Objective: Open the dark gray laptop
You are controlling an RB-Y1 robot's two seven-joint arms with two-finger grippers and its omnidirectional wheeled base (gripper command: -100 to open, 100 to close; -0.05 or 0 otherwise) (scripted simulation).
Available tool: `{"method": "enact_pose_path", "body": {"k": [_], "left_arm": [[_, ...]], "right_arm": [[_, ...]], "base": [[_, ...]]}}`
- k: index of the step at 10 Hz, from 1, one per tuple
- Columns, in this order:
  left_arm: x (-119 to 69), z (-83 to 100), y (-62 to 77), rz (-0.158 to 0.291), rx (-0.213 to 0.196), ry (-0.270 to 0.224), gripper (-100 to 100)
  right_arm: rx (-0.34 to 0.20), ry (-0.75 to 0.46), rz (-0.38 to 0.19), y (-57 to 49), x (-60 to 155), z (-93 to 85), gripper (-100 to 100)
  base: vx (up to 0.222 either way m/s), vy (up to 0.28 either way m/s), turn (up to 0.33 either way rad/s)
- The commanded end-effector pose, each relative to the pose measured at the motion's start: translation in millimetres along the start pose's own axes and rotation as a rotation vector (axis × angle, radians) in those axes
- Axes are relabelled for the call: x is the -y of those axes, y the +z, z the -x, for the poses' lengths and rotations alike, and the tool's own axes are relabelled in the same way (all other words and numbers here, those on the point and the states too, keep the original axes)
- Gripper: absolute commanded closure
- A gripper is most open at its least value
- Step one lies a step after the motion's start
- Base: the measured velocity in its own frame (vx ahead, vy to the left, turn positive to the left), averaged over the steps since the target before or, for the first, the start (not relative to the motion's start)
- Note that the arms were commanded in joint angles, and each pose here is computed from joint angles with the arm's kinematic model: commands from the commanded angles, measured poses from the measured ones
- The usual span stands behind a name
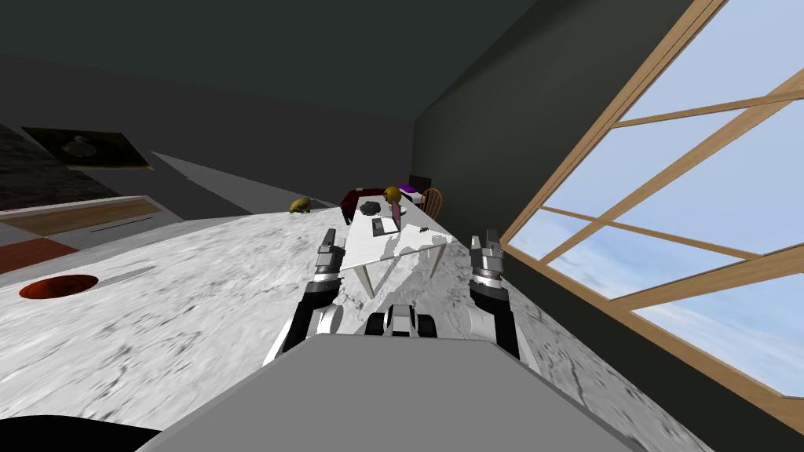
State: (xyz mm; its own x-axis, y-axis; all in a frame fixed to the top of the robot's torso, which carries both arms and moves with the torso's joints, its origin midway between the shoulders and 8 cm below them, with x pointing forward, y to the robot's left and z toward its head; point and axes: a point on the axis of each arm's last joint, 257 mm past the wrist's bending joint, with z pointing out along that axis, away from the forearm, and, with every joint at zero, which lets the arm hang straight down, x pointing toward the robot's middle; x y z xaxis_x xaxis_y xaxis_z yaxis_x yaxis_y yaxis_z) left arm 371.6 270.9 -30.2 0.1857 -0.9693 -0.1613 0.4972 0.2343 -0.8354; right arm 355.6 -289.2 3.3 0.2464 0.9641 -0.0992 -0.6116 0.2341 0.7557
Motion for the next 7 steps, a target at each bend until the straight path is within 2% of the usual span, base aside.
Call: {"method": "enact_pose_path", "body": {"k": [1,2,3,4,7], "left_arm": [[-7.8,1.1,1.6,0.018,-0.044,0.060,-100],[-16.0,5.9,4.2,0.039,-0.064,0.111,-100],[-20.6,9.6,5.8,0.051,-0.069,0.137,-100],[-30.3,19.3,9.6,0.079,-0.071,0.192,-100],[-45.0,38.8,15.7,0.127,-0.057,0.275,-100]], "right_arm": [[0.000,0.000,0.000,0.0,0.0,0.0,0],[0.000,0.000,0.000,0.0,0.0,0.0,0],[0.000,0.000,0.000,0.0,0.0,0.0,0],[0.000,0.000,0.000,0.0,0.0,0.0,0],[0.000,0.000,0.000,0.0,0.0,0.0,0]], "base": [[0.031,-0.046,-0.054],[0.058,-0.092,-0.150],[0.059,-0.097,-0.117],[0.071,-0.101,-0.184],[0.081,-0.110,-0.133]]}}
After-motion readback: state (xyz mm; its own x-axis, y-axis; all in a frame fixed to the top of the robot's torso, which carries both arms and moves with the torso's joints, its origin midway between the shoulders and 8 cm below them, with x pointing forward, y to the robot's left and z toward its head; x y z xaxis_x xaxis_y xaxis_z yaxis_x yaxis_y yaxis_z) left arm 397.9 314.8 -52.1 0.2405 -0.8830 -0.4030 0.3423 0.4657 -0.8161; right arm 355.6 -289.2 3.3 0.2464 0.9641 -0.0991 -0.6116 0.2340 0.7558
